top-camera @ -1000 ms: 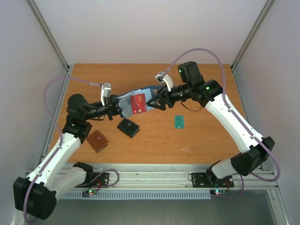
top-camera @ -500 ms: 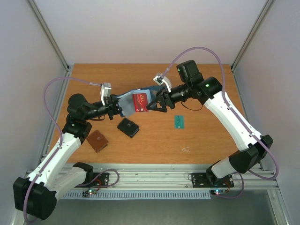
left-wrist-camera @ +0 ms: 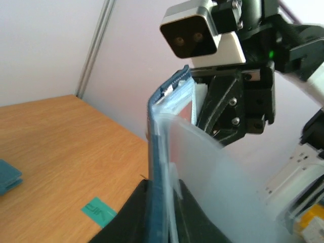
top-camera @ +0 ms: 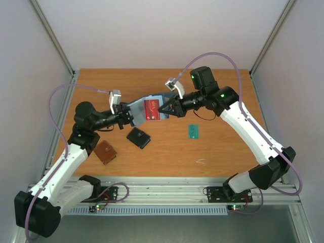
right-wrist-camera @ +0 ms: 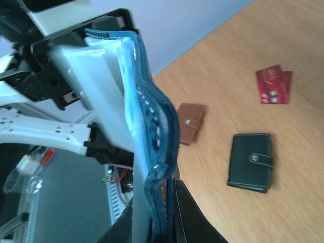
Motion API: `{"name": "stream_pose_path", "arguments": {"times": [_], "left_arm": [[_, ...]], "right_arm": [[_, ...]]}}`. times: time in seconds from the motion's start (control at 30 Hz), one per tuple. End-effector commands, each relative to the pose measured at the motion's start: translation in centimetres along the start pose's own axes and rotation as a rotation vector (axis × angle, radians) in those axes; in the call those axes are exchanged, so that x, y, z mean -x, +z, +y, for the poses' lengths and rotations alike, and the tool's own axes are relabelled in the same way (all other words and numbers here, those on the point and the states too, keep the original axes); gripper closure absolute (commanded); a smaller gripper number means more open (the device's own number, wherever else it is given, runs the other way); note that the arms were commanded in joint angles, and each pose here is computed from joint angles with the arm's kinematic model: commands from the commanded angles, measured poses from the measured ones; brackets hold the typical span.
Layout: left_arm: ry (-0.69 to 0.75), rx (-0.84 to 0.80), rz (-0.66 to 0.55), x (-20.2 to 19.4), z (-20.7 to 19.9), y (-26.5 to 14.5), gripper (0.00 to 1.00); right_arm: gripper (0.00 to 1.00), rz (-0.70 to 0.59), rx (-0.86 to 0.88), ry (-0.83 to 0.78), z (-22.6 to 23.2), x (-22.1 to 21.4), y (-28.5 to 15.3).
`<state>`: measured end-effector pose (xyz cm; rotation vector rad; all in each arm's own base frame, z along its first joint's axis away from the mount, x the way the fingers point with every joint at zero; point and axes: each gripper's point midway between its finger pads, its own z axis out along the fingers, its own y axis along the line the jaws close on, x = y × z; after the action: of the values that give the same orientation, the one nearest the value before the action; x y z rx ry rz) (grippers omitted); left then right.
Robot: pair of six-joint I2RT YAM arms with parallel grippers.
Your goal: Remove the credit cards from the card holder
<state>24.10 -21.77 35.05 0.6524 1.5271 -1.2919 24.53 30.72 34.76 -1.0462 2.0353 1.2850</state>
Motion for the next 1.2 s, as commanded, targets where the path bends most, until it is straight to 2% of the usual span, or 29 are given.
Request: {"name": "stream_pose_path", "arguments": {"times": [0.0, 0.03, 0.1, 0.2, 0.27, 0.37, 0.43, 0.5, 0.57, 0.67, 0.8, 0.93, 1.17], "left_arm": [[0.000, 0.131, -0.041, 0.4, 1.7, -0.6, 0.73], [-0.017, 0.206, -0.047, 0.2, 3.0, -0.9, 0.64], [-0.045, 0.413, -0.069, 0.0, 6.4, -2.2, 0.55], [-0.046, 0.717, -0.122, 0.5, 11.0, -5.5, 0.55], [-0.009, 0.764, -0.133, 1.0, 11.5, -6.3, 0.58], [0.087, 0.608, -0.114, 1.8, 9.0, -4.7, 0.63], [0.138, 0.368, -0.089, 1.9, 5.3, -2.6, 0.67], [0.164, 0.108, -0.054, 1.5, 0.9, -1.2, 0.64], [0.114, -0.059, 0.005, 0.3, -2.0, -0.5, 0.61], [0.108, -0.068, 0.049, -0.9, -2.0, -0.1, 0.65], [0.099, -0.032, 0.047, -0.8, -1.3, 0.0, 0.69], [0.085, -0.002, 0.032, -0.4, -1.1, -0.1, 0.71], [0.114, -0.083, 0.044, -0.6, -2.5, -0.1, 0.72]], "right_arm": [[0.99, -0.046, -0.155, 0.011, -1.7, 0.5, -1.6], [0.99, -0.050, -0.194, 0.029, -2.4, 0.5, -2.0], [0.99, -0.071, -0.298, 0.094, -4.3, 0.4, -3.0], [0.99, -0.075, -0.523, 0.198, -8.1, -0.3, -5.1], [0.99, -0.064, -0.614, 0.242, -9.4, -0.7, -5.9], [0.99, -0.071, -0.608, 0.250, -9.2, -0.3, -5.2], [0.99, -0.071, -0.583, 0.219, -8.7, 0.1, -4.4], [0.99, -0.072, -0.497, 0.170, -7.2, 0.8, -3.0], [0.99, -0.075, -0.369, 0.085, -4.6, 1.5, -1.6], [0.99, -0.071, -0.187, -0.060, -0.4, 2.0, 0.1], [0.99, -0.062, -0.033, -0.131, 2.8, 1.8, 0.7], [0.99, -0.052, 0.047, -0.171, 4.4, 1.5, 0.5], [0.99, -0.003, 0.139, -0.183, 6.0, 0.5, 0.7]]}}
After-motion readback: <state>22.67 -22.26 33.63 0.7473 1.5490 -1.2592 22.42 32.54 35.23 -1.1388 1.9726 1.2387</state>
